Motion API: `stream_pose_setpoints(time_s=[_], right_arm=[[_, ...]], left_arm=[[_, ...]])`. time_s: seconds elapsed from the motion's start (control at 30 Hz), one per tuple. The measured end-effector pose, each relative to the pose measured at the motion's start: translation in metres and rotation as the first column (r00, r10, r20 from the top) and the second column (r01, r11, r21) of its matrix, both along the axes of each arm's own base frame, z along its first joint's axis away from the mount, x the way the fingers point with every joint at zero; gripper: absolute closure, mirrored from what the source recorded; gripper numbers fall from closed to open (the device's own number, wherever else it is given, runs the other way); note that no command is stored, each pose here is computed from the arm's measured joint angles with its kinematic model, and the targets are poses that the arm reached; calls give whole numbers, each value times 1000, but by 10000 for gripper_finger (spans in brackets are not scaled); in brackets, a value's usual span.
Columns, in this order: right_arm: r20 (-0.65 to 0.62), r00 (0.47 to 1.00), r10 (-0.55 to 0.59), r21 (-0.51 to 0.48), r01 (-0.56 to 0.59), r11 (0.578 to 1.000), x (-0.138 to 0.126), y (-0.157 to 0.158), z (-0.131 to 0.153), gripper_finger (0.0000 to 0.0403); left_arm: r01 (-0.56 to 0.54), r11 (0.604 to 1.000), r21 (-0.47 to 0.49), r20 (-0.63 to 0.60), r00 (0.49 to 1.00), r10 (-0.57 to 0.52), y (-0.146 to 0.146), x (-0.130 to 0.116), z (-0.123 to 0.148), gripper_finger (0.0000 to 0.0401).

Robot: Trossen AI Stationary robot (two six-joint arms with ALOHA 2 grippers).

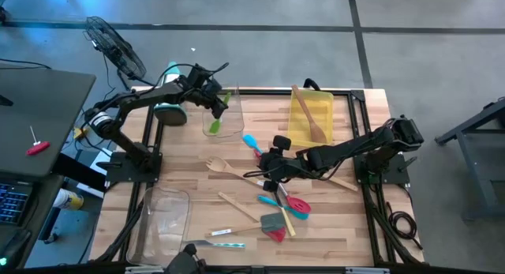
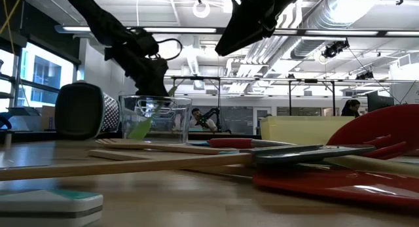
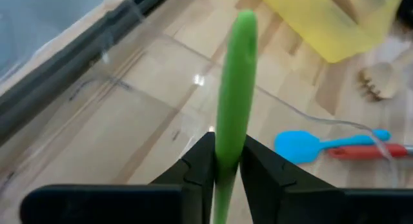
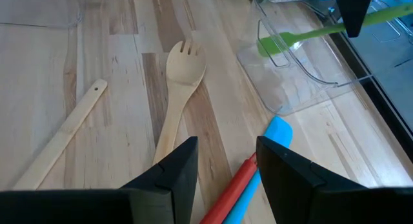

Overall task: Pick & Place Kitchen Items
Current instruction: Put the green spatula into the top transparent bin, then put the red serving spoon into the yellow bin

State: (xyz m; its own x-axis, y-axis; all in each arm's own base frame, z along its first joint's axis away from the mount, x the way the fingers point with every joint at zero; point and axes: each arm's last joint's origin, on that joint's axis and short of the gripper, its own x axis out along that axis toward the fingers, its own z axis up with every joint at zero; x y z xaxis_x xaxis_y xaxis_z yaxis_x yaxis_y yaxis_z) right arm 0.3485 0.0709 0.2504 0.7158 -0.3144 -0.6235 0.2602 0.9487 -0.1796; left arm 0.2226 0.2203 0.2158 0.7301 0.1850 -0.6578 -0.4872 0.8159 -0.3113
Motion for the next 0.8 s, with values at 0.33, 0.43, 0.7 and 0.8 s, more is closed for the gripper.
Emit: stream_pose_setpoints(time_s=[0.33,0.43,0.7,0.8], right_arm=[[0,1000,0,0,0,1000,0,0,0,254],[0,1000,0,0,0,1000,0,0,0,254],[-18,1000,20,29,-20,999,-1,1,-1,254],[-56,996,64,137,-56,989,-3,4,-5,254]], left_arm=[[-133,989,61,-36,990,135,5,-1,2,269],[-119,990,79,10,993,119,2,0,12,264],[-71,989,128,140,989,52,-16,-10,58,263],[-35,990,139,180,984,10,-30,-17,74,262]])
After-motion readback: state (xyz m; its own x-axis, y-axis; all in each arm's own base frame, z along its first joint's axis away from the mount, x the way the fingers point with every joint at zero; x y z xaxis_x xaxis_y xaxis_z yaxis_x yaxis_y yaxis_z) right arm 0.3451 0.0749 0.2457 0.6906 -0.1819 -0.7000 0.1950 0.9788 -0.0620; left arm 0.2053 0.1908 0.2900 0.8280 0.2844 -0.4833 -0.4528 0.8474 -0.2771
